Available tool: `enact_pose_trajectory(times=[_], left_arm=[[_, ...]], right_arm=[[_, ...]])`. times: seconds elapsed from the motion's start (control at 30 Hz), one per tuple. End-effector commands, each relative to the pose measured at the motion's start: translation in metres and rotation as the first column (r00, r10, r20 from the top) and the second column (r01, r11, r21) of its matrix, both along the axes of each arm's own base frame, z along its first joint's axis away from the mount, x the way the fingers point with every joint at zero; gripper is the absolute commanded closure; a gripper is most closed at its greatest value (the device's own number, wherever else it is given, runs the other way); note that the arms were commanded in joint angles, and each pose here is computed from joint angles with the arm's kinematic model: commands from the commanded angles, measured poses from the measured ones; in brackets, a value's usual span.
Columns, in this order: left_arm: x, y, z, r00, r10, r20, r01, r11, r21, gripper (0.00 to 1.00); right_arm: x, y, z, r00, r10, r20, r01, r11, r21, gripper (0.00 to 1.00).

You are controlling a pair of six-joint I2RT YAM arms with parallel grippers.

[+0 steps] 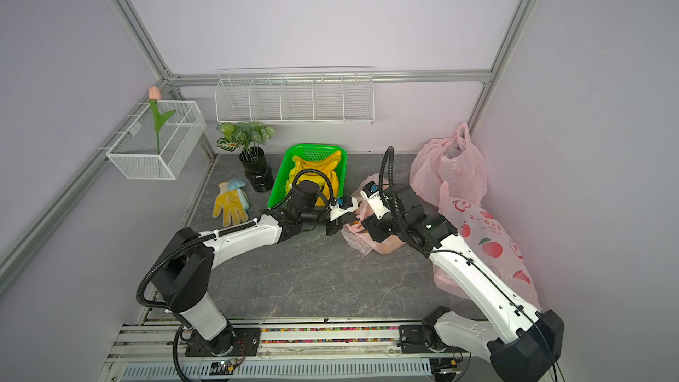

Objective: Place the banana into a plastic bag & tie a knot
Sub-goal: Cross the plastic bag at the center of the board.

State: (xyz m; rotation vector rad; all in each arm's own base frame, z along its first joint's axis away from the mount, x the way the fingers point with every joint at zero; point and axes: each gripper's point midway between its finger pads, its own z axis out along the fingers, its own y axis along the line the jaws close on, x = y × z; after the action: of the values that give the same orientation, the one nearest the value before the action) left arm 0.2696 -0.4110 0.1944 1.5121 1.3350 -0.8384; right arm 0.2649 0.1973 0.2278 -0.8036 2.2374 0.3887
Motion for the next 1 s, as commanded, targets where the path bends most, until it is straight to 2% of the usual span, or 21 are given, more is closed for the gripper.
enact_pose_trajectory(times=[0.0,0.2,0.4,0.53,0.83,0.97], left_arm=[[-0.005,-0.003,0.016,0.998,-0.042,0.037,0.043,0.999,-0.026,1.0],[-0.004,-0.004,0.018,0.998,-0.039,0.039,0.04,0.999,-0.034,1.0],[0.001,-0.007,0.019,0.999,-0.021,0.04,0.023,0.999,-0.046,1.0],[0.002,-0.009,0.025,0.999,-0.018,0.042,0.021,0.997,-0.073,1.0],[0.001,-0.011,0.033,0.999,-0.019,0.035,0.022,0.993,-0.112,1.0],[0.0,-0.011,0.036,0.999,-0.023,0.028,0.026,0.991,-0.13,1.0]], right_arm=[[-0.002,0.019,0.001,0.996,0.089,0.02,-0.089,0.995,0.041,0.43],[0.005,0.017,-0.021,0.997,0.037,-0.07,-0.038,0.999,-0.012,0.57],[-0.007,0.004,-0.017,0.998,-0.029,-0.05,0.031,0.999,0.039,0.59],[-0.012,0.003,-0.03,0.995,-0.04,-0.095,0.044,0.998,0.038,0.64],[-0.005,0.007,-0.039,0.992,-0.084,-0.096,0.092,0.992,0.09,0.61],[0.009,0.015,-0.031,0.99,-0.131,-0.059,0.14,0.971,0.193,0.6]])
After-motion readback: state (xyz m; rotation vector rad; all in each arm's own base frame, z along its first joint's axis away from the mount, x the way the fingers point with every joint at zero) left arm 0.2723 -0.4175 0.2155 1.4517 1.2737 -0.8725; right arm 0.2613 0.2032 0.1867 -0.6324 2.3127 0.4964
